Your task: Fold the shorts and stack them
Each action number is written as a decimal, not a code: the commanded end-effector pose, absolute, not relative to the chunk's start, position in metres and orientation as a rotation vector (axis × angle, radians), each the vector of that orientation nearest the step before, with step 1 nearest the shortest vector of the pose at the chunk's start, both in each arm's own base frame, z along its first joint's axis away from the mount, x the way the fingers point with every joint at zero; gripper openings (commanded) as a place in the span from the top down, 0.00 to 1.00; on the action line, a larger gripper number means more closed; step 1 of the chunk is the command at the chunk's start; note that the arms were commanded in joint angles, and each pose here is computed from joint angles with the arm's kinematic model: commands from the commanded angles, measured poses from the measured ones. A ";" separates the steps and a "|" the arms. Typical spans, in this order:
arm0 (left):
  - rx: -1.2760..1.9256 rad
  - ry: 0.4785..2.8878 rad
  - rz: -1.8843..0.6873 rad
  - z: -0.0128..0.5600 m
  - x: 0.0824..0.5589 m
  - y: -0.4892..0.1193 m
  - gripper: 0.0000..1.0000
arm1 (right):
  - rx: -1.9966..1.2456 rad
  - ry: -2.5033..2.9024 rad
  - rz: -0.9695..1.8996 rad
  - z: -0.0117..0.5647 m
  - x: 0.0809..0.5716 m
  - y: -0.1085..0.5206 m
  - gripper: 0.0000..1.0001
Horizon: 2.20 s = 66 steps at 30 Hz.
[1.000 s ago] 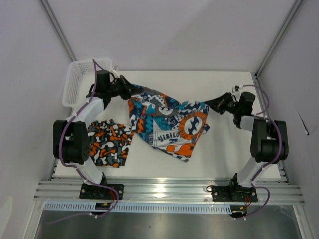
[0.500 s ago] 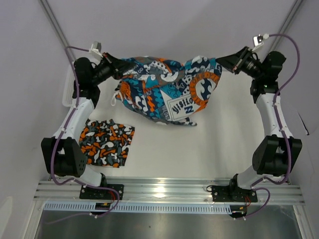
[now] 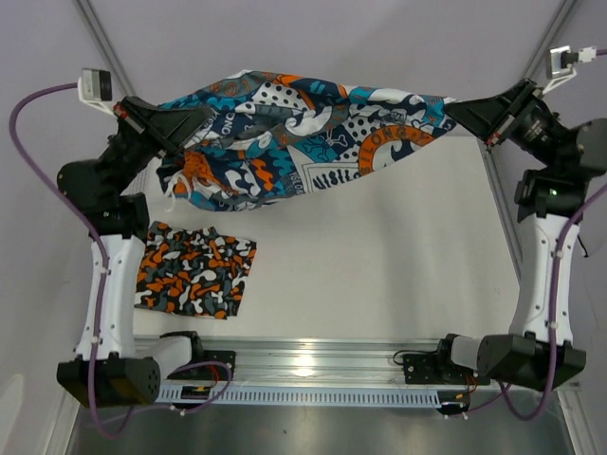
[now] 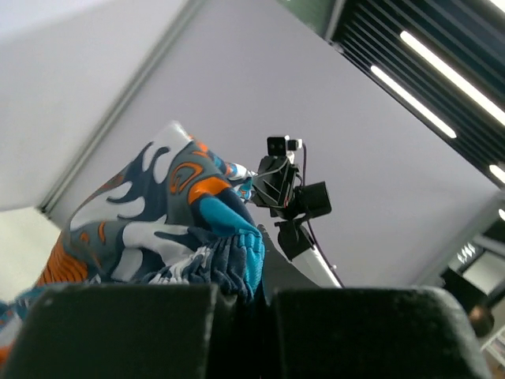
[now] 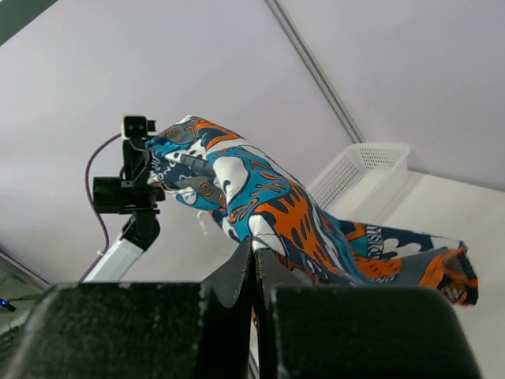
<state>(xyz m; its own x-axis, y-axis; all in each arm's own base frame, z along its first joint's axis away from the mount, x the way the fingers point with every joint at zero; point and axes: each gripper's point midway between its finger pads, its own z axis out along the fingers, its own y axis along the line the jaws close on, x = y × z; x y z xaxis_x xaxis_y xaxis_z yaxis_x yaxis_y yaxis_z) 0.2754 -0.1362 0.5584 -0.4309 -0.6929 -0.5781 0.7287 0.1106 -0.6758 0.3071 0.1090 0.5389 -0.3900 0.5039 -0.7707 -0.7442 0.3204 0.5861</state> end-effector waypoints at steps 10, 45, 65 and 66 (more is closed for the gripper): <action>0.046 1.362 -1.583 0.545 0.233 -0.144 1.00 | -0.202 1.596 1.345 0.524 0.265 0.110 1.00; 0.027 1.393 -1.813 0.528 0.304 -0.180 1.00 | -0.280 1.447 1.333 0.560 0.290 0.074 1.00; 0.064 1.346 -1.617 0.596 0.204 -0.167 1.00 | -0.253 1.416 1.044 0.627 0.182 0.108 1.00; 0.047 1.365 -1.631 0.591 0.222 -0.168 1.00 | -0.223 1.444 1.042 0.616 0.200 0.098 1.00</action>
<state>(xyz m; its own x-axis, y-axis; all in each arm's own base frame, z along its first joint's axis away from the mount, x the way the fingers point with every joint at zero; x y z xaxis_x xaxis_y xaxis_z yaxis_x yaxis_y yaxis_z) 0.1183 -0.1650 0.6279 -0.3696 -0.6292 -0.6837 0.8355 0.0970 -0.5408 0.0804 0.1584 0.6539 0.1064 0.2713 -0.9566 -0.8205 0.5674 0.0697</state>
